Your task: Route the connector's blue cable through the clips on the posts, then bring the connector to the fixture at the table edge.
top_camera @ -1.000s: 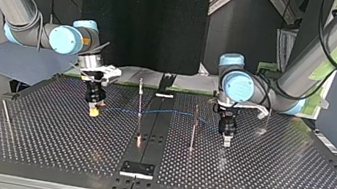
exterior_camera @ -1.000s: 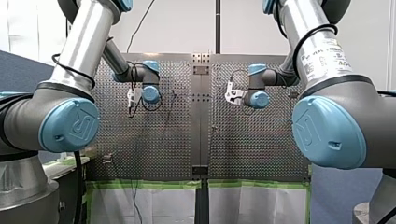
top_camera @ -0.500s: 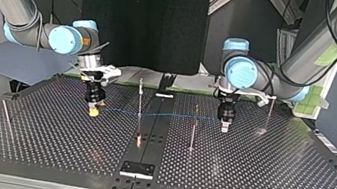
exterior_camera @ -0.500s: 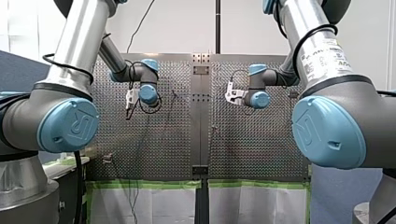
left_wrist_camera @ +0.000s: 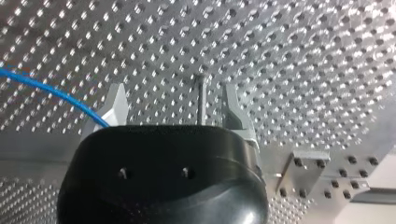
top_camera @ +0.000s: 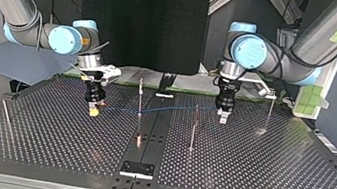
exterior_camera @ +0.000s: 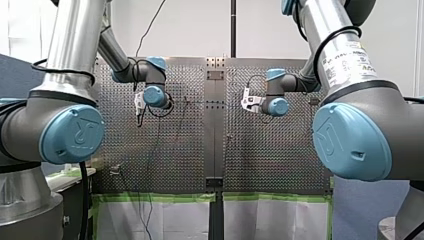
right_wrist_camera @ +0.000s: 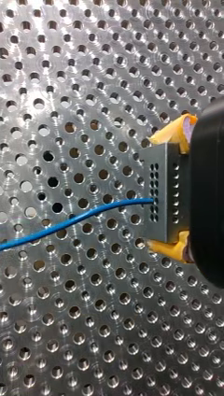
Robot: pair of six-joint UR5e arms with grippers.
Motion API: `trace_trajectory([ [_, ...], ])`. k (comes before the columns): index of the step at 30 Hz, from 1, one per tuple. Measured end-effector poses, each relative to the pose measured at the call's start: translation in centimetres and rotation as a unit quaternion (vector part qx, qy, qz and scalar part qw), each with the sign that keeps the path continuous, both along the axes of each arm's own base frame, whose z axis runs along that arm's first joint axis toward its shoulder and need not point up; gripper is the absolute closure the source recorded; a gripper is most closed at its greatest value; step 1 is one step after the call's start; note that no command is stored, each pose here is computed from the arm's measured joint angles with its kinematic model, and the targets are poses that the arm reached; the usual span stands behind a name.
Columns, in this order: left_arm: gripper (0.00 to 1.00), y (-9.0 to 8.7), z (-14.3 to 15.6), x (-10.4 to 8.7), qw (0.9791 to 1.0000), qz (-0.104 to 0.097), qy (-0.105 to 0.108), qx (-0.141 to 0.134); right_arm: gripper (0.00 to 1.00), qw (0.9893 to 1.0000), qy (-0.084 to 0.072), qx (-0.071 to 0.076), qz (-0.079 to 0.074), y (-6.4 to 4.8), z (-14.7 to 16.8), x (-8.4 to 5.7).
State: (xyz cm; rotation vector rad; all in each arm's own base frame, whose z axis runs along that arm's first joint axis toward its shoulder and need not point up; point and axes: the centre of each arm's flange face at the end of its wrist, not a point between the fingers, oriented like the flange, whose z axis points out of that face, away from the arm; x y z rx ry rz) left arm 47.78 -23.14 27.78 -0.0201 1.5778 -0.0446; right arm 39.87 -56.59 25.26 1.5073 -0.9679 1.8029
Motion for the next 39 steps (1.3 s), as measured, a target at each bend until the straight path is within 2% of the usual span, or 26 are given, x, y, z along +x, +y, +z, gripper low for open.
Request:
trace_trajectory([
  [7, 0.0, -0.7, -2.0, -2.4, 0.9996, -0.014, 0.023, -0.006, 1.0, 1.0, 0.0, 0.0, 0.0, 0.0, 0.0, -0.1],
  [13, 0.0, -1.8, -2.3, -3.1, 0.9989, -0.037, 0.027, -0.007, 1.0, 1.0, 0.0, 0.0, 0.0, -0.1, 0.0, -0.1],
  [22, 0.0, -2.6, -1.7, -3.6, 0.9984, -0.052, 0.019, -0.012, 1.0, 1.0, 0.0, 0.001, -0.001, -0.1, 0.0, -0.1],
  [27, 0.0, -2.7, -1.5, -3.7, 0.9983, -0.054, 0.016, -0.012, 1.0, 1.0, 0.0, 0.001, -0.001, -0.1, 0.0, -0.1],
  [39, 0.0, -3.1, 0.5, -4.3, 0.9981, -0.06, -0.005, -0.015, 1.0, 1.0, 0.0, 0.001, -0.001, -0.1, 0.0, -0.1],
])
